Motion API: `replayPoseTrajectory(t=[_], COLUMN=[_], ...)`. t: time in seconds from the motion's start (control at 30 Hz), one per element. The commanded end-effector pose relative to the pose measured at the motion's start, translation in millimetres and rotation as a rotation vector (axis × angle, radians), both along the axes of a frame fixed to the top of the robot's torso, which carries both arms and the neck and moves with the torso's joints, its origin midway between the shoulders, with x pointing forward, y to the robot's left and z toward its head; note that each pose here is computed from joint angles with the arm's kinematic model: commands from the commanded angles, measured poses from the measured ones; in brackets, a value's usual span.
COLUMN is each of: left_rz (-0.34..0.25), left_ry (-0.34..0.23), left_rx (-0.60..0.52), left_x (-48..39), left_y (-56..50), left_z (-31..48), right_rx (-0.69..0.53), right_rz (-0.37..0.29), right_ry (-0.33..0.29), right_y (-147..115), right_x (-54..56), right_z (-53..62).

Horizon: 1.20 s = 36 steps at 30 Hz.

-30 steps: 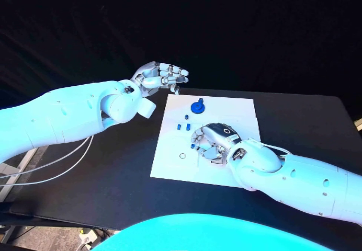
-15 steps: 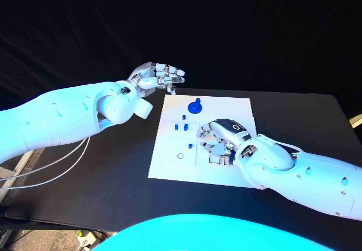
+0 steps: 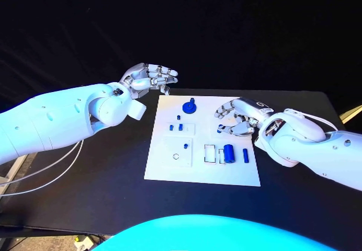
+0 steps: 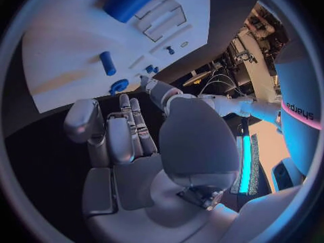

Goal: Assemble the parts on the task board

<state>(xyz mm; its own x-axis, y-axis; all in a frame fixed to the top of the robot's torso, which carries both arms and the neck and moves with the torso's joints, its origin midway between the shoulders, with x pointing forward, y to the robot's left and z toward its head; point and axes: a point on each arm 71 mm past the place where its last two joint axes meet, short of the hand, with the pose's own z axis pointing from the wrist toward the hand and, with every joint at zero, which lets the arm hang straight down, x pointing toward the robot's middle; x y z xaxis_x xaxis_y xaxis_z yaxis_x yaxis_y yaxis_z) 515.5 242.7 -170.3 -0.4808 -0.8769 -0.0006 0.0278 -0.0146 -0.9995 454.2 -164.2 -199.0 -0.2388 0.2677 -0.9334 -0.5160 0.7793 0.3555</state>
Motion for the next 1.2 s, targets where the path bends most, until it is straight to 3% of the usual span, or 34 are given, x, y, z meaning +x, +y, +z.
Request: replayPoseTrajectory(t=[0.03, 0.57, 1.2], left_rz=[-0.006, -0.007, -0.008], left_ry=[-0.001, -0.001, 0.0], left_rx=[-0.005, -0.006, -0.007], left_x=[0.1, 0.3, 0.3], left_y=[-2.3, -3.2, -3.7], left_z=[0.6, 0.4, 0.3], right_rx=[-0.026, -0.155, -0.205], right_rz=[-0.002, -0.011, 0.003], right_ry=[0.014, 0.013, 0.059], right_y=[-5.2, -5.2, 7.9], right_x=[5.0, 24.0, 29.7], right_z=[0.3, -6.1, -18.1])
